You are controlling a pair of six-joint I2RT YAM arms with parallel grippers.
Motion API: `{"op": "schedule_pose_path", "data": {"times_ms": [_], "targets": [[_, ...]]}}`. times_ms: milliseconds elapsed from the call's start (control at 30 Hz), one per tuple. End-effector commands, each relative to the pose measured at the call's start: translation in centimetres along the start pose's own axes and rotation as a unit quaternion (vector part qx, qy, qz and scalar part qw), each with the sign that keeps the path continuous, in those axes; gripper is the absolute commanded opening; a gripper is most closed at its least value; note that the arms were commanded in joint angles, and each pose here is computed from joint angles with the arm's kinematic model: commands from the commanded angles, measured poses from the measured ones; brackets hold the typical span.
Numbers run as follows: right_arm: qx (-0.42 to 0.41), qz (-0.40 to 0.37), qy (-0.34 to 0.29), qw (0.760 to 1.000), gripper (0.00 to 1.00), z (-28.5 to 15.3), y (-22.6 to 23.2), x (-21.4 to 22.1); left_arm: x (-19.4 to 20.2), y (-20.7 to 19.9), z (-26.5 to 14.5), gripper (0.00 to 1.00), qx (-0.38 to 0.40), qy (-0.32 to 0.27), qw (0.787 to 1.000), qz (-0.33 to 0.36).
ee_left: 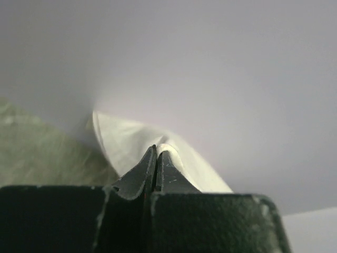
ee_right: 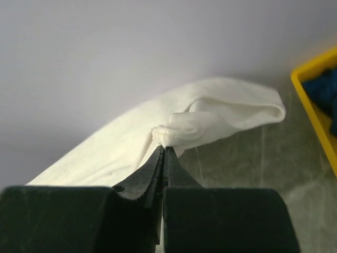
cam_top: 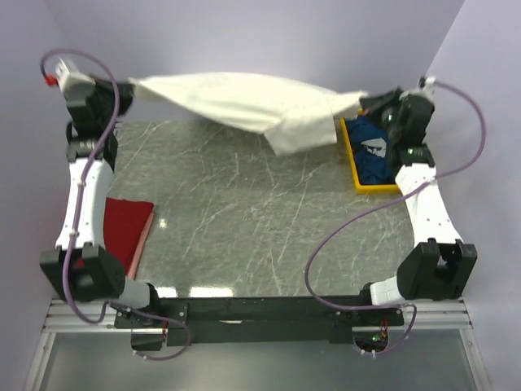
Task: Fold and stack the t-shirts
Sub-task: Flatten the tshirt out
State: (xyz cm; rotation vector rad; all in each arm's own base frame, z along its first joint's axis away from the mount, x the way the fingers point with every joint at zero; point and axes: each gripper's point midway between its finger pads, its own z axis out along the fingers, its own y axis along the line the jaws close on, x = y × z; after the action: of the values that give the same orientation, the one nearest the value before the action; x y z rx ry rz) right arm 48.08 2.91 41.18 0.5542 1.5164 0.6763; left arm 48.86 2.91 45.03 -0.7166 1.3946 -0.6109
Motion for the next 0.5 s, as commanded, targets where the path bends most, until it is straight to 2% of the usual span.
{"op": "schedule_pose_path", "data": {"times_ms": [0,67,100,133,167,200,267,300,400,467], "targets": [[0.019,0.033,0.031,0.999,0.0,-2.2,-4.6,4.4,4.8,4.0,-3.5,0.0,-0.021,0.04,0.999,-0.03],[0.045,0.045,0.057,0.996,0.0,-3.5,-7.5,7.2,7.8,7.1,-5.2,0.01,-0.058,0.066,0.995,-0.045],[0.077,0.055,0.09,0.991,0.0,-4.4,-10.8,10.4,11.0,10.0,-7.0,0.01,-0.085,0.095,0.991,-0.051],[0.088,0.063,0.108,0.988,0.0,-5.0,-12.0,12.0,12.6,11.5,-7.8,0.01,-0.101,0.106,0.987,-0.057],[0.108,0.072,0.125,0.984,0.0,-5.6,-13.9,13.5,15.8,15.1,-9.5,0.01,-0.145,0.136,0.978,-0.064],[0.132,0.08,0.152,0.976,0.11,-6.6,-16.1,15.9,17.0,16.0,-10.5,0.01,-0.155,0.146,0.975,-0.068],[0.176,0.081,0.197,0.961,0.24,-7.9,-19.3,18.8,20.5,19.7,-12.9,0.01,-0.198,0.172,0.962,-0.075],[0.195,0.082,0.214,0.954,0.37,-8.7,-20.6,20.0,21.5,20.4,-13.7,0.0,-0.208,0.179,0.959,-0.075],[0.226,0.082,0.257,0.936,0.49,-11.1,-23.3,23.3,24.4,23.1,-16.3,0.01,-0.244,0.2,0.946,-0.077],[0.221,0.076,0.26,0.937,0.52,-12.5,-23.4,24.1,25.7,24.1,-17.6,0.01,-0.259,0.215,0.938,-0.079]]}}
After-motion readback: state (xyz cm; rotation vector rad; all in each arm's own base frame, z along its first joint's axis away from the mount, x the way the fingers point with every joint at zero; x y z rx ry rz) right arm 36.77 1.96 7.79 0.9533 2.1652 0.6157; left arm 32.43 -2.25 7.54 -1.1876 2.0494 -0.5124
